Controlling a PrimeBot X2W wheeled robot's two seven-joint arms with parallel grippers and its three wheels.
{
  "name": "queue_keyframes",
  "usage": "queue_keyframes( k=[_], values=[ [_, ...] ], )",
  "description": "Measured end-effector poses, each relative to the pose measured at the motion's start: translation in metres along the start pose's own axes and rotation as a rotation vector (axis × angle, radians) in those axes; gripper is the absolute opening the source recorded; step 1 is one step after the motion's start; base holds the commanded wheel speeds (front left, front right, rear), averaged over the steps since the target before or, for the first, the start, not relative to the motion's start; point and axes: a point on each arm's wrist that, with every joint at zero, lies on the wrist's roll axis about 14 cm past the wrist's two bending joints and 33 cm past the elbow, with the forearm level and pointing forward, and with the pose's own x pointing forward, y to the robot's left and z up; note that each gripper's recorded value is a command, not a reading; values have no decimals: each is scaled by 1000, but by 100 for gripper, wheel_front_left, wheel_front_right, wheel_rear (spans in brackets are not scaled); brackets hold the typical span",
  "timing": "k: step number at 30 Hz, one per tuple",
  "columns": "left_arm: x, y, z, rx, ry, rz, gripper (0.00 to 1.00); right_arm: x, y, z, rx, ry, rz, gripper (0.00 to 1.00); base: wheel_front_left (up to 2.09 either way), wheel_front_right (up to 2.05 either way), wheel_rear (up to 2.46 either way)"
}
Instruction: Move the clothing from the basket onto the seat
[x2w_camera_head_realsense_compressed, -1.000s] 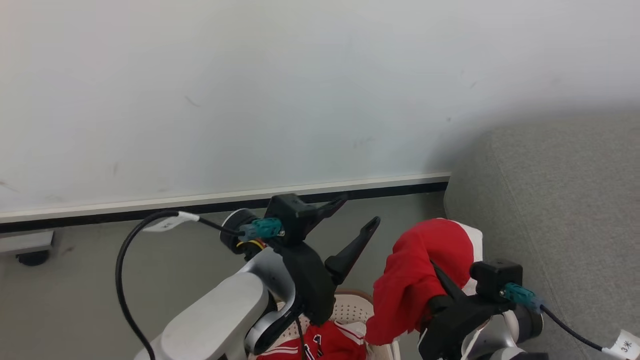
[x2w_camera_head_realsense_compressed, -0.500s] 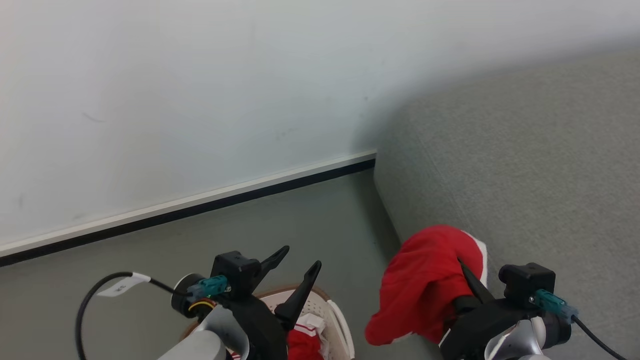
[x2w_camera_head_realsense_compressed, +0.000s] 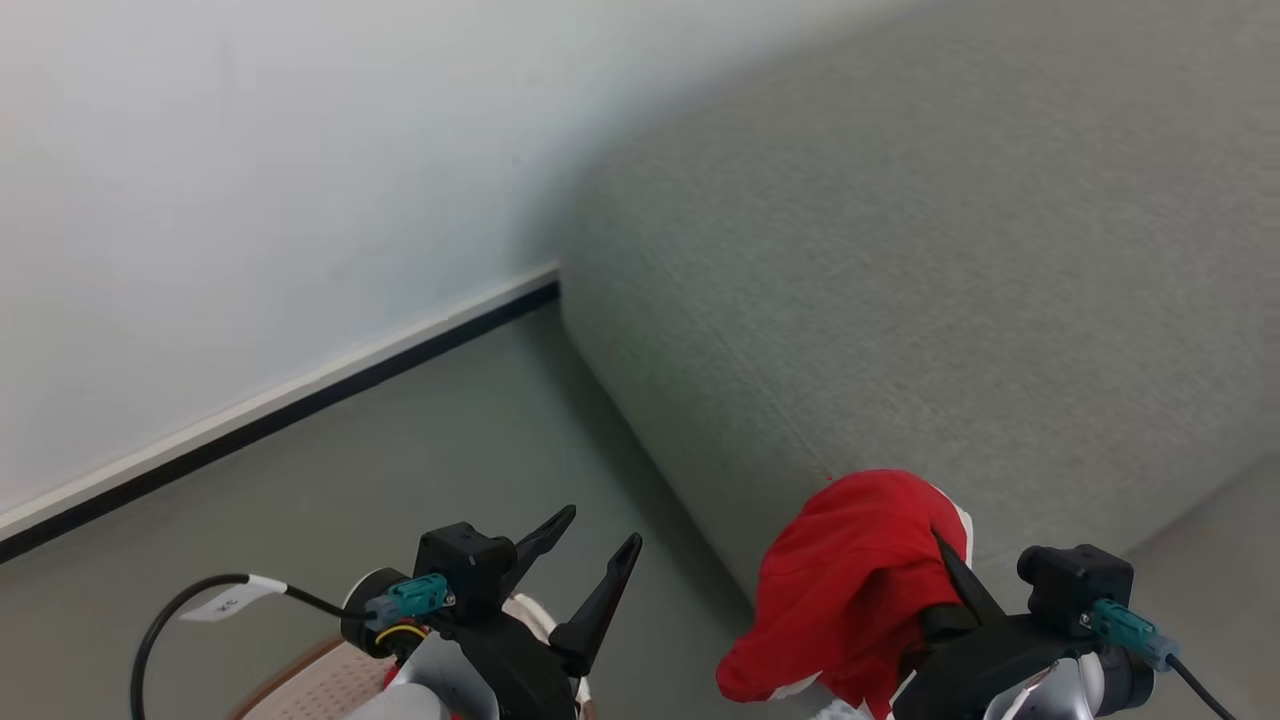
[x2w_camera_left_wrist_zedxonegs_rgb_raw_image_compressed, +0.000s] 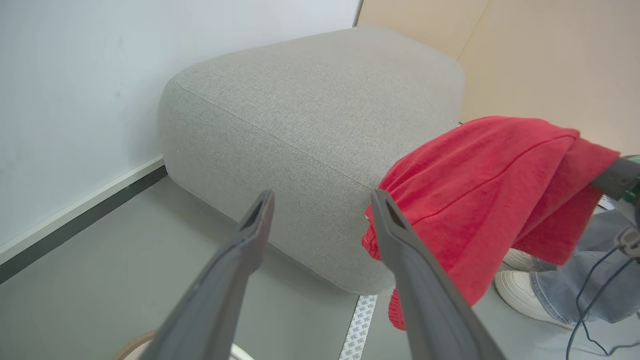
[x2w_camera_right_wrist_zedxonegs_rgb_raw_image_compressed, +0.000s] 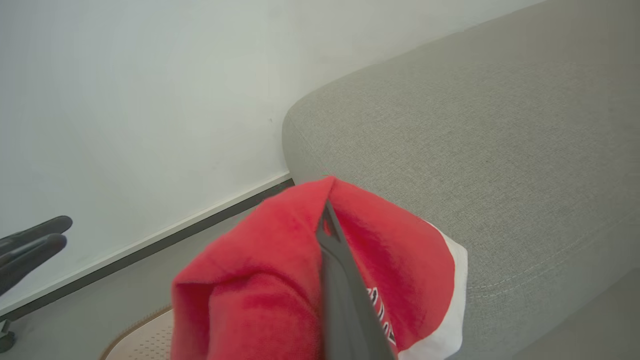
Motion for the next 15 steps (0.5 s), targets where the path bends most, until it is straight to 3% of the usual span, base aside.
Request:
queue_keyframes(
  k=[9, 15],
  values=[
    [16, -17, -15, -35, 29, -85, 100, -8, -24, -12, 3, 36, -86, 0, 0, 0, 0],
    [15, -13, -17, -45, 30, -88, 100, 17, -23, 7, -50, -1, -63, 0, 0, 0, 0]
  ],
)
